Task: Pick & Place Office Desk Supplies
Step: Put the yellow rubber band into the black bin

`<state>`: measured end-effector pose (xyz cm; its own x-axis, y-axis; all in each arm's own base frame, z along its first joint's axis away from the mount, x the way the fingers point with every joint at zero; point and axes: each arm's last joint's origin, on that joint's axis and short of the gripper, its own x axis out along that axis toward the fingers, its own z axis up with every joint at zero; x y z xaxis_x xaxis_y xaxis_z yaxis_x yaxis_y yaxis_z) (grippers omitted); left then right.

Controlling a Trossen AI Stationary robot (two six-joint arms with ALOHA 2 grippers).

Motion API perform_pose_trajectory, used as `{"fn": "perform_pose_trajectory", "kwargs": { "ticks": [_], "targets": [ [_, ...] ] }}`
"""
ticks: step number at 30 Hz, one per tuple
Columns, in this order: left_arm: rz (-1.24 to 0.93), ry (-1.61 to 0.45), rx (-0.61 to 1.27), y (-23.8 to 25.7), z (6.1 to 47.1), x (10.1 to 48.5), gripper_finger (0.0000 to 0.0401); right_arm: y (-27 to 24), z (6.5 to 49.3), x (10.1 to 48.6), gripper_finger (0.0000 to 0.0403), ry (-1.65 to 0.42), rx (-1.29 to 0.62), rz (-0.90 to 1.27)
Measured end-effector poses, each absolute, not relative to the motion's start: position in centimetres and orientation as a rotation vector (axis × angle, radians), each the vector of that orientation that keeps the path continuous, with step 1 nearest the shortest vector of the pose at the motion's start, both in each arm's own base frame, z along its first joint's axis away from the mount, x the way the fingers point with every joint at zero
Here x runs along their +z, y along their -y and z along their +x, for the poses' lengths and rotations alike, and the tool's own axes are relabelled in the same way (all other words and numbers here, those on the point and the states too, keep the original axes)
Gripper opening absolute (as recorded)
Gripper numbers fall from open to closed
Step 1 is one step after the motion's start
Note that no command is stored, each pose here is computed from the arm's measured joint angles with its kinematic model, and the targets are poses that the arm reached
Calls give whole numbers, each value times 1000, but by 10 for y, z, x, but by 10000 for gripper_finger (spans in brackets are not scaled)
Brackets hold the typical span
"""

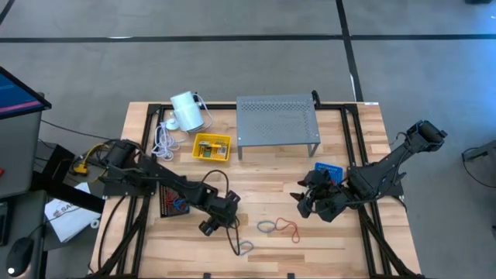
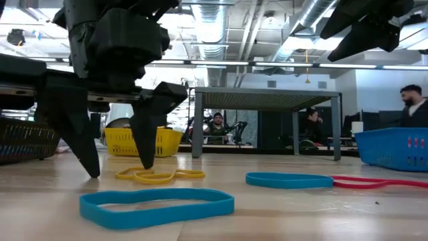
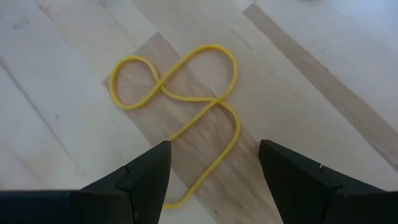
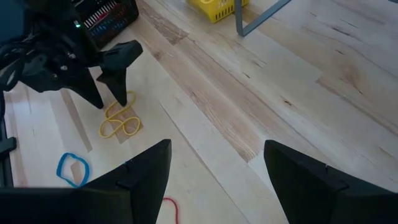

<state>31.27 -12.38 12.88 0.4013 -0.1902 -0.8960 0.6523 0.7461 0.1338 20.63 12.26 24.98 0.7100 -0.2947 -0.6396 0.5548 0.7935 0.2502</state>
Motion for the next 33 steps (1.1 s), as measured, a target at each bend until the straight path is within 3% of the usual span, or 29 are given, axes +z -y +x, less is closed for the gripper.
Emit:
{"fn": "perform_pose_trajectory", "kwargs": {
  "ticks": [8,21,30,33],
  "targets": [
    [527,-1032,-538,121,314,128,231,-123,206,250,254,-619,-489,450],
    [382,-1055,-579,120,314,126,73,-123,207,251,254,-606,-482,464],
    [385,-1060,-577,120,313,126,7,-125,210,253,254,-589,-459,465],
    [380,-1064,-565,120,313,126,2,-125,210,253,254,-589,-459,464]
  ]
}}
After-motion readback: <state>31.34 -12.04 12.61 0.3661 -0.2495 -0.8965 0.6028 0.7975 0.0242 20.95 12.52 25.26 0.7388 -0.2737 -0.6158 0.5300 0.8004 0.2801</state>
